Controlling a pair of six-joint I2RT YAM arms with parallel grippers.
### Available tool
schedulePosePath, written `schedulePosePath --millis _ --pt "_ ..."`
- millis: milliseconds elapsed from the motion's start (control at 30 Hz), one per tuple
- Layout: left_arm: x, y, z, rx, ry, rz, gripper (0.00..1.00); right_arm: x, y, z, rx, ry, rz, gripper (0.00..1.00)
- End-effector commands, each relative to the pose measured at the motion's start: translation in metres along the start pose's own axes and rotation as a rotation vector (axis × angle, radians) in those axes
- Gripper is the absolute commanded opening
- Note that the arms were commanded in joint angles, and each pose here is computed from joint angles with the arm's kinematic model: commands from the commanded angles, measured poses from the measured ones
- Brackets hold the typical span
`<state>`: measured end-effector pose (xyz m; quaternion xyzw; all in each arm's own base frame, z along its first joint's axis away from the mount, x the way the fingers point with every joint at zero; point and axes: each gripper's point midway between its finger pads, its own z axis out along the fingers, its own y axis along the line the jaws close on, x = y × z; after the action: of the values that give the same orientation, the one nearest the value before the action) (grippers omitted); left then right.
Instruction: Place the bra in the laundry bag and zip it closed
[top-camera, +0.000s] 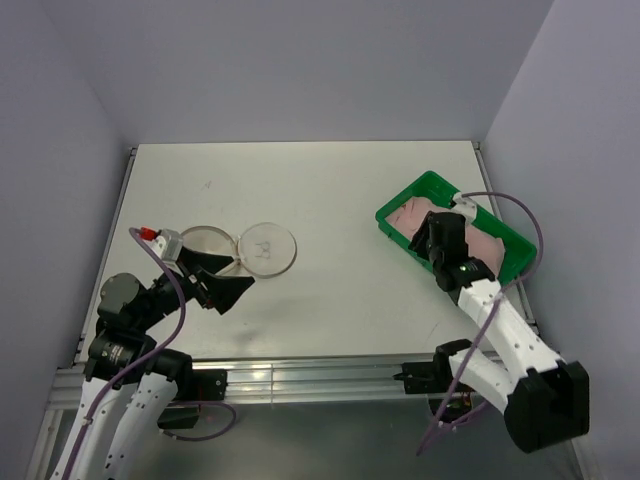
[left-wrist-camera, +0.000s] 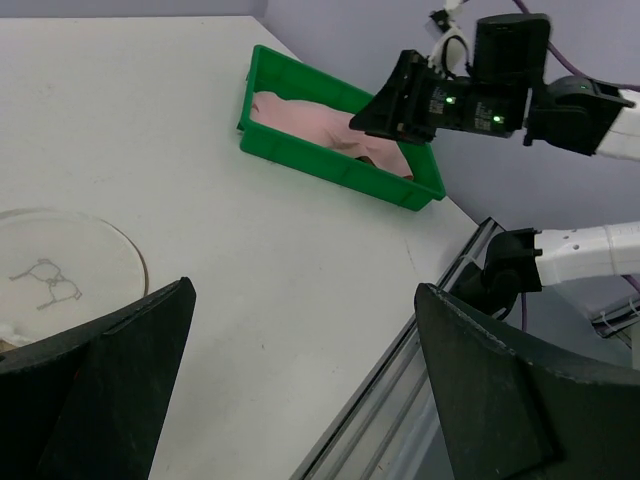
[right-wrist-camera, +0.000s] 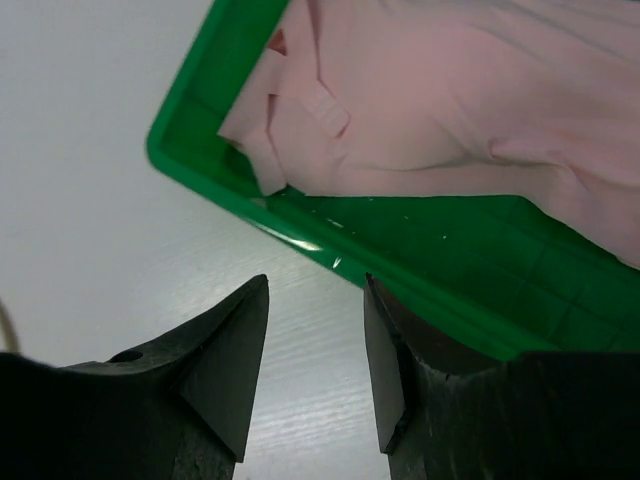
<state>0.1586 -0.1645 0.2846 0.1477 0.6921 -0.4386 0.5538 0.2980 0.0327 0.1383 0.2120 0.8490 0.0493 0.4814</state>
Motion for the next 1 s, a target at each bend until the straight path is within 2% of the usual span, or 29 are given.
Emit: schedulePosePath --millis 0,133,267,400,600,767,967 --pt "-0.015 -0.012 -0.006 0.032 -0.052 0.065 0.99 -0.035 -0.003 0.021 0.093 -0.1 0.023 0.5" --pt "-0.015 -0.01 -0.006 0.022 -0.059 0.056 0.99 -0.018 -0.017 0.051 0.194 -0.015 -0.011 0.49" --pt "-0.015 -0.011 -0.006 0.026 -0.056 0.053 0.99 -0.023 -0.03 0.065 0.281 0.014 -0.066 0.51" --pt "-0.013 -0.01 -0.004 0.033 -0.045 0.048 0.99 -0.019 -0.034 0.073 0.316 0.055 -0.12 0.68" --pt "-0.012 -0.01 -0.004 0.036 -0.04 0.046 0.99 -0.013 -0.043 0.089 0.384 0.095 -0.151 0.65" --pt "-0.013 -0.015 -0.006 0.059 -0.047 0.06 0.99 -0.014 -0.046 0.107 0.381 0.116 -0.135 0.66" --pt "-0.011 -0.017 -0.005 0.074 -0.039 0.061 0.99 -0.017 -0.045 0.136 0.319 0.185 -0.091 0.72"
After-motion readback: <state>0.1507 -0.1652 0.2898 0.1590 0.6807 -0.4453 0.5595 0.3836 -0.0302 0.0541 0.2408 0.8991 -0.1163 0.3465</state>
